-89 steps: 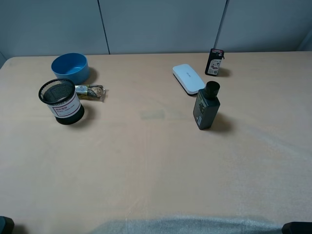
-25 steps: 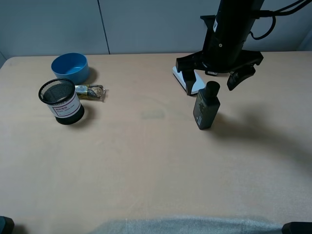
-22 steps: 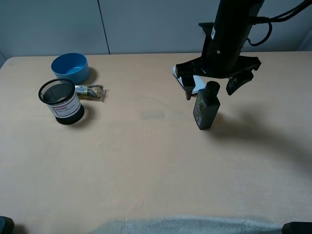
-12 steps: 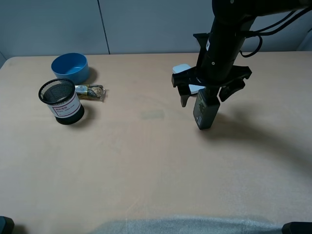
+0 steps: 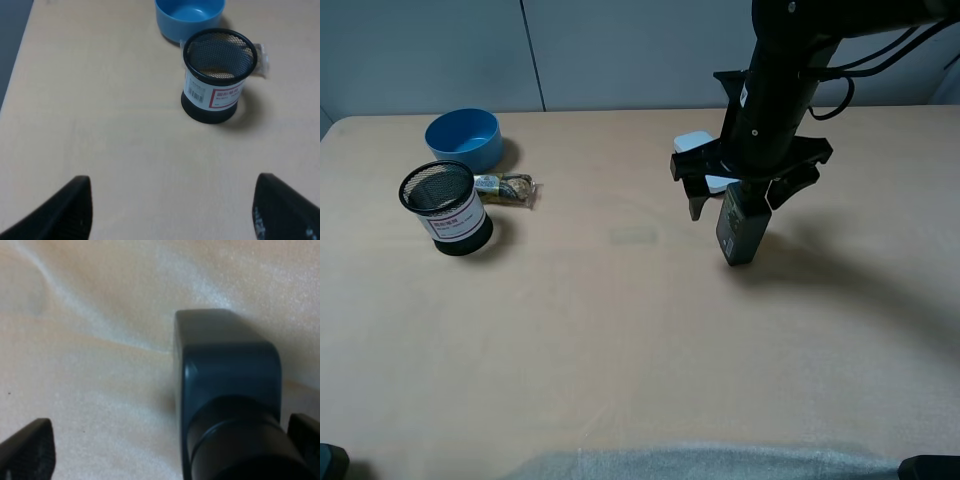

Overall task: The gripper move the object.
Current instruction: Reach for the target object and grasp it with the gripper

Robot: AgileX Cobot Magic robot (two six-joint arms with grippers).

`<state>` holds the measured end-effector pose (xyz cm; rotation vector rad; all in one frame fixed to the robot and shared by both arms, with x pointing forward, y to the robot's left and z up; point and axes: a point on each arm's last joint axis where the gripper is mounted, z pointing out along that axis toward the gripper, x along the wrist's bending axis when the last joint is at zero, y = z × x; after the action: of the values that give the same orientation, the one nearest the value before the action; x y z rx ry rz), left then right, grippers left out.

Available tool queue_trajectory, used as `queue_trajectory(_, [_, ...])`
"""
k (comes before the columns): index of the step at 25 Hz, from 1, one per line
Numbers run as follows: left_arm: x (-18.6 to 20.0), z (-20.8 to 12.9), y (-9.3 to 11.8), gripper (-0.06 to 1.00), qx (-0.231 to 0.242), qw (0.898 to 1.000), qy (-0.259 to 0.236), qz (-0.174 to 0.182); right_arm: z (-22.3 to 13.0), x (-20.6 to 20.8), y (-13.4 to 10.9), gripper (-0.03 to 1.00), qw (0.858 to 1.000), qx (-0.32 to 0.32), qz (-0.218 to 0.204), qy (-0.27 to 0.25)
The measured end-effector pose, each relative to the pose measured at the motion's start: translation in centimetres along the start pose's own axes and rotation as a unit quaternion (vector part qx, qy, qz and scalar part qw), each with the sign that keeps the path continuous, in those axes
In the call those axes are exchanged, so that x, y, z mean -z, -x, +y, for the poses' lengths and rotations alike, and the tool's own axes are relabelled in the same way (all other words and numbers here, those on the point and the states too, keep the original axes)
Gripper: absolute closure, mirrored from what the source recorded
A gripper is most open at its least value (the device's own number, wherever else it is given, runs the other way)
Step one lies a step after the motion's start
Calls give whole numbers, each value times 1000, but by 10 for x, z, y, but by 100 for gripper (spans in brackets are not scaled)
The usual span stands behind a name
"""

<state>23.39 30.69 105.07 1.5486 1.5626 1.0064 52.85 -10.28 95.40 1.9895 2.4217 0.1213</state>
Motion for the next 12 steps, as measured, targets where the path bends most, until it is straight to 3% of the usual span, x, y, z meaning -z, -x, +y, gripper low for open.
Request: queue_trajectory(12, [0, 0, 0, 21, 0, 1000, 0, 0, 1, -19, 1, 27, 1000, 9, -14, -23])
